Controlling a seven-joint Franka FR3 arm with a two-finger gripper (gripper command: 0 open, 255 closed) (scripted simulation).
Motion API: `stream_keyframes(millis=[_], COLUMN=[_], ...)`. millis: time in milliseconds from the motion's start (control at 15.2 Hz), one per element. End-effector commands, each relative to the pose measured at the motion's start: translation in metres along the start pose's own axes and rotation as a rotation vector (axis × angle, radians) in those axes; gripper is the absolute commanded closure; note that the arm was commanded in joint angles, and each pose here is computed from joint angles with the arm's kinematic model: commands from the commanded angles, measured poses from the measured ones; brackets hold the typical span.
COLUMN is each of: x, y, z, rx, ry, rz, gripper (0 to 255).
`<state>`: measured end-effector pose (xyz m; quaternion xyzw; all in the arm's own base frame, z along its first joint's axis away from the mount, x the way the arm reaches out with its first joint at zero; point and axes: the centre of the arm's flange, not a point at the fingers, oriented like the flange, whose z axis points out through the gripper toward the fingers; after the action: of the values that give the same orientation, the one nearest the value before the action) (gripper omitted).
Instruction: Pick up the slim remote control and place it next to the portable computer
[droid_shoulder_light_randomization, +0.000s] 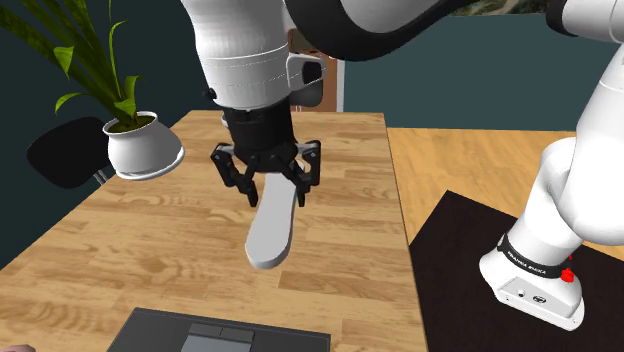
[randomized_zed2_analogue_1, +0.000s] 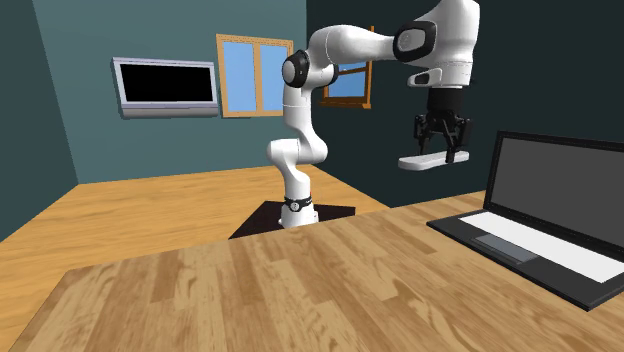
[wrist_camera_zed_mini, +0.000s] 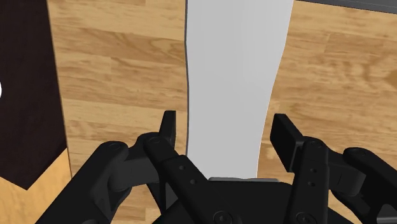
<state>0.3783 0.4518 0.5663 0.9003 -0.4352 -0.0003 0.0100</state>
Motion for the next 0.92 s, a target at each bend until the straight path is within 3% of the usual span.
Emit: stream_keyframes(millis=[0, 858], x=[0.0, 0.0], y=[0.0, -0.001], z=[0.01, 0.079], rx=[0.001, 0.001], ry=[0.0, 0.0], rz=[0.0, 0.0], gripper=[255, 255])
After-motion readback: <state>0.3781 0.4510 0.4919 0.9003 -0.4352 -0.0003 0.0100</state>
